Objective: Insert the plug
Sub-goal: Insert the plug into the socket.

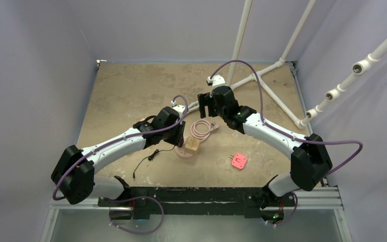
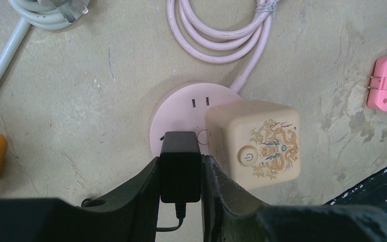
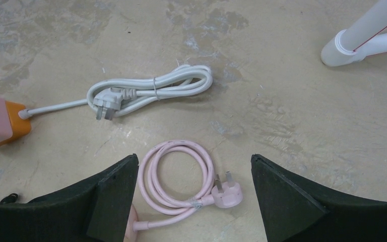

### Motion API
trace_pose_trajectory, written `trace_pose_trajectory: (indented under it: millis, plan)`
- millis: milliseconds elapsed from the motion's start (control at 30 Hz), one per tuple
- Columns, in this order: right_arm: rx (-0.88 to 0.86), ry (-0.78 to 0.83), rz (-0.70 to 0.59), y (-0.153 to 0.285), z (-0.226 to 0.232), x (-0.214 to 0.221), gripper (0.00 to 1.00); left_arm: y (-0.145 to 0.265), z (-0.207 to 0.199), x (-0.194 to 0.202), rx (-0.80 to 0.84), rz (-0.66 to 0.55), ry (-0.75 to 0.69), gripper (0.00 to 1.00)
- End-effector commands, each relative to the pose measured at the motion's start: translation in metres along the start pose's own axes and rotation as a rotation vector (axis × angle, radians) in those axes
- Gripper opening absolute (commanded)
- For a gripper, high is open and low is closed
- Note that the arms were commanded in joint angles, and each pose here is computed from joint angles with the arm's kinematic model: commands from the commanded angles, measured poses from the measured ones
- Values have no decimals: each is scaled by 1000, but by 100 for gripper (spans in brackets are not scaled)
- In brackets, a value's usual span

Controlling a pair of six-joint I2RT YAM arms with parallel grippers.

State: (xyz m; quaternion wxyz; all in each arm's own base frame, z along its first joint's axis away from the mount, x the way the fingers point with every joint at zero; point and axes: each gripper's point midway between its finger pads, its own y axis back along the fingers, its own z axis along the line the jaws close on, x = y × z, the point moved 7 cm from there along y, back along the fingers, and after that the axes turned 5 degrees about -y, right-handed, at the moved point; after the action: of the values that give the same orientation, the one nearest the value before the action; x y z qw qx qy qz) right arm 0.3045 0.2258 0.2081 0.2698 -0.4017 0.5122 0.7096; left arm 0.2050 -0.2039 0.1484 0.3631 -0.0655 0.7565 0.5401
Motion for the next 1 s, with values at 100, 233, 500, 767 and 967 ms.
trace_pose_trajectory:
  millis: [100,233,500,767,967]
  plan:
    - [-31,1,-51,8,5,-12,83,2,-6,-12,19,-54,37,0]
    - [-30,4,-47,10,4,-11,83,2,-6,-4,18,-21,64,0]
    - [-35,12,-37,11,3,-9,83,-1,-3,5,-4,12,74,0]
    - [-39,23,-37,11,3,-7,83,-2,10,15,-87,29,0,0]
    - [-45,30,-38,10,3,-5,83,-2,15,17,-118,38,-40,0]
